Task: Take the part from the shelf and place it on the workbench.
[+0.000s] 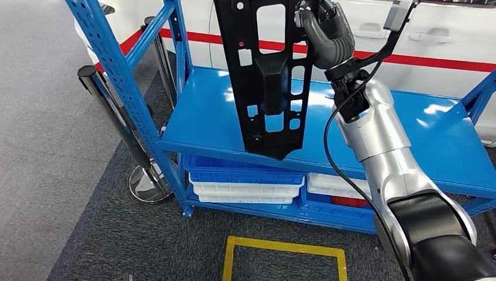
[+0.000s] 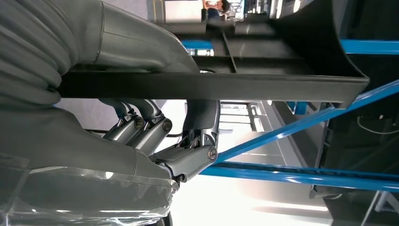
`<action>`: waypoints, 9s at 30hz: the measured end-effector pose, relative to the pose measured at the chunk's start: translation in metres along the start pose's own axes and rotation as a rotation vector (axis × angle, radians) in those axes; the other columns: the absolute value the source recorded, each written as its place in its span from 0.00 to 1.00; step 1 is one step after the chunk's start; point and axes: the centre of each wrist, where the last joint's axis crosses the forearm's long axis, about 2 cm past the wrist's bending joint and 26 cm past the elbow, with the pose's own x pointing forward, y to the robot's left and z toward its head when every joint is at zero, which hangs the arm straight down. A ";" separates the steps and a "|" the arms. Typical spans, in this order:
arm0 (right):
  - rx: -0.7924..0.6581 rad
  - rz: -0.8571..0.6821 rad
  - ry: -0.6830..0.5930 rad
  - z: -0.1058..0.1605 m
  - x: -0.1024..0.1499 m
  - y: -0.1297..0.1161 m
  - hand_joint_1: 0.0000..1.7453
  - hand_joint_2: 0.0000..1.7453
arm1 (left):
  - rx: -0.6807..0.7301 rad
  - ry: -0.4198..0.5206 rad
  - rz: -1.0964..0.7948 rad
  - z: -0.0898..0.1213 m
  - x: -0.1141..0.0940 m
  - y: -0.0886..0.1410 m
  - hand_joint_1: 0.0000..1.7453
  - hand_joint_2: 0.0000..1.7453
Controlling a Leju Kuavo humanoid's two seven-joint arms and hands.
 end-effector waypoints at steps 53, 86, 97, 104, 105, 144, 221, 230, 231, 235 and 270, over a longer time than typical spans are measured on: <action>0.066 0.013 0.002 0.001 0.007 0.009 1.00 1.00 | 0.023 0.069 -0.070 0.000 0.004 -0.007 0.00 1.00; 0.081 0.010 0.043 0.009 -0.008 0.011 1.00 1.00 | 0.021 0.083 -0.054 0.002 -0.004 -0.006 0.00 1.00; 0.087 0.008 0.058 0.007 -0.008 0.012 1.00 1.00 | 0.022 0.085 -0.054 0.003 -0.005 -0.005 0.00 1.00; 0.100 0.004 0.052 -0.002 -0.001 0.010 1.00 1.00 | 0.024 0.087 -0.054 0.003 -0.006 -0.004 0.00 1.00; 0.100 0.002 0.052 -0.003 -0.001 0.011 1.00 1.00 | 0.025 0.088 -0.054 0.003 -0.007 -0.004 0.00 1.00; 0.080 0.012 0.068 0.006 -0.005 0.008 1.00 1.00 | 0.013 0.080 -0.058 0.004 -0.008 -0.004 0.00 1.00; 0.074 0.048 0.076 0.026 -0.014 0.006 1.00 1.00 | 0.007 0.068 -0.080 0.003 -0.004 -0.010 0.00 1.00; 0.074 0.058 0.067 0.025 -0.010 0.003 1.00 1.00 | 0.004 0.063 -0.079 0.003 -0.003 -0.011 0.00 1.00; 0.075 0.058 0.067 0.025 -0.010 0.003 1.00 1.00 | 0.004 0.064 -0.079 0.003 -0.004 -0.011 0.00 1.00; 0.078 0.056 0.071 0.026 -0.011 0.004 1.00 1.00 | 0.005 0.068 -0.080 0.004 -0.006 -0.010 0.00 1.00; 0.039 0.086 0.067 0.030 -0.002 -0.010 1.00 1.00 | -0.001 0.068 -0.065 0.004 -0.006 -0.009 0.00 1.00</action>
